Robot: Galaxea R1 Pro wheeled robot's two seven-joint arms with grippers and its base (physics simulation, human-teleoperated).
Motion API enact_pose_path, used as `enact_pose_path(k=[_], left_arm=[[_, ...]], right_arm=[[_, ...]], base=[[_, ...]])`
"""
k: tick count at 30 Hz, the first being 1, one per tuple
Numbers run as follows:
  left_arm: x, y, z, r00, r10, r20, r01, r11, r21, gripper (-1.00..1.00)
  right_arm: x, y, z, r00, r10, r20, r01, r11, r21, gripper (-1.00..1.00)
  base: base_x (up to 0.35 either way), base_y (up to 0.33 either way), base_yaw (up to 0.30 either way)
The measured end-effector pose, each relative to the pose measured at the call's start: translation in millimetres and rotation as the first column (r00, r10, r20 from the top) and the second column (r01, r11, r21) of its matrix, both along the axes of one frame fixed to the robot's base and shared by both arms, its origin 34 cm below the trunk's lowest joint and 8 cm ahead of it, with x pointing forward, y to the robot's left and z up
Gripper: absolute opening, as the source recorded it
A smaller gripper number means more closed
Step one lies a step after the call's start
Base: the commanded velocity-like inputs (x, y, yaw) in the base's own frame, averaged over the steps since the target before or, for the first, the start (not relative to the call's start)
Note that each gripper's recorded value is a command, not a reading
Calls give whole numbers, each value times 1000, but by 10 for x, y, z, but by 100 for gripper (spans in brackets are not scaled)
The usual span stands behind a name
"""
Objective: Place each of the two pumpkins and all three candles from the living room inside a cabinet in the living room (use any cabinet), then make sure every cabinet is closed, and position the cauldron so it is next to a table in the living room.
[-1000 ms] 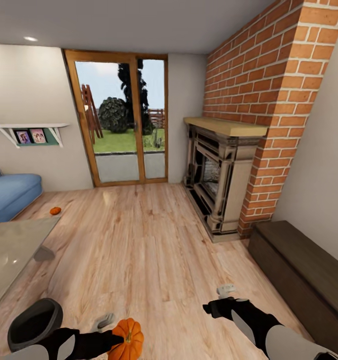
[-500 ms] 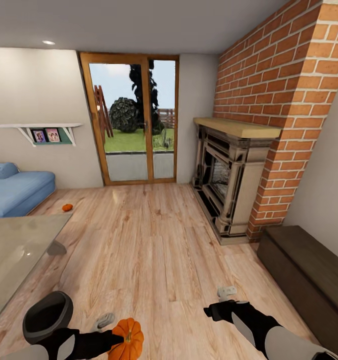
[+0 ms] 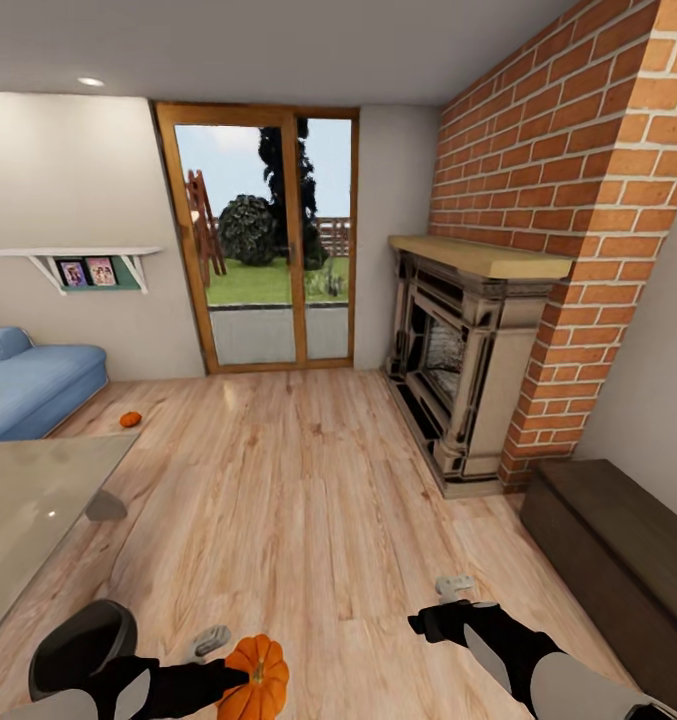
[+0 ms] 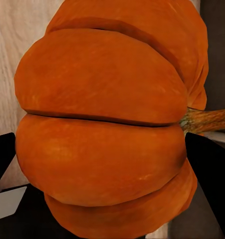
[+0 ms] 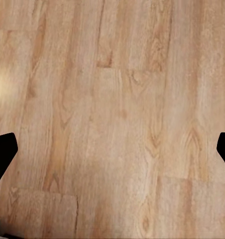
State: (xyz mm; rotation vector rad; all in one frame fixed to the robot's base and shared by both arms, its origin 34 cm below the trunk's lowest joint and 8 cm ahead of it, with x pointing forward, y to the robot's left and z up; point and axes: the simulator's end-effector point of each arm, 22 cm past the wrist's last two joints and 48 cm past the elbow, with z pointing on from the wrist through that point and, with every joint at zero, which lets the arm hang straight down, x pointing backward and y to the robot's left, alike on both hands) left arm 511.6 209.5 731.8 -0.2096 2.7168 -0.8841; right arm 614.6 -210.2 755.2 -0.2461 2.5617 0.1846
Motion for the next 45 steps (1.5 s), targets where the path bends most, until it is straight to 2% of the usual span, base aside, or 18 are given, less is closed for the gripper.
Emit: enact_pose_path(k=[5, 7, 18, 33, 35, 36, 37, 38, 40, 42, 45], left_arm=[[-30, 1, -12, 1000, -17, -3, 17, 1000, 12, -100], [1, -4, -4, 1000, 1, -1, -1, 1000, 2, -100], [-12, 4, -14, 1000, -7, -2, 7, 1000, 9, -100], [-18, 12, -29, 1000, -6, -6, 6, 1000, 8, -100], [117, 24, 43, 1000, -23, 14, 22, 1000, 19, -100], [352, 31, 179, 998, -44, 46, 42, 999, 35, -100], [716, 1, 419, 995, 27, 100, -26, 1000, -14, -100], [867, -44, 539, 989, 99, 113, -91, 993, -74, -100], [731, 18, 418, 994, -18, 105, 16, 1000, 21, -100], [832, -18, 498, 992, 50, 116, -47, 998, -33, -100], [808, -8, 478, 993, 33, 113, -31, 999, -21, -100]], right_arm=[[1, -4, 9, 1000, -1, 4, 1, 1000, -1, 100], [4, -3, 2, 1000, -1, 3, 1, 1000, -1, 100], [-5, -3, -5, 1000, -1, 1, 1, 1000, -1, 100], [-16, -12, -30, 1000, -1, -4, 1, 1000, -3, 100], [-17, -16, -35, 1000, -1, -5, 1, 1000, -3, 100], [-18, -26, -38, 1000, -2, -5, 2, 1000, -5, 100], [-17, -29, -37, 1000, -3, -5, 3, 1000, -5, 100], [-18, -30, -36, 1000, -3, -5, 3, 1000, -5, 100], [-18, -55, -46, 1000, -5, -6, 5, 1000, -7, 100], [-20, -75, -48, 1000, -7, -7, 7, 1000, -9, 100], [-22, -75, -54, 1000, -8, -8, 8, 1000, -9, 100]], base=[[123, 0, 0], [328, 0, 0], [335, 0, 10], [335, 0, 256], [335, 0, 278], [335, 0, 278], [335, 0, 278], [335, 0, 278], [335, 0, 278], [335, 0, 278], [335, 0, 278]])
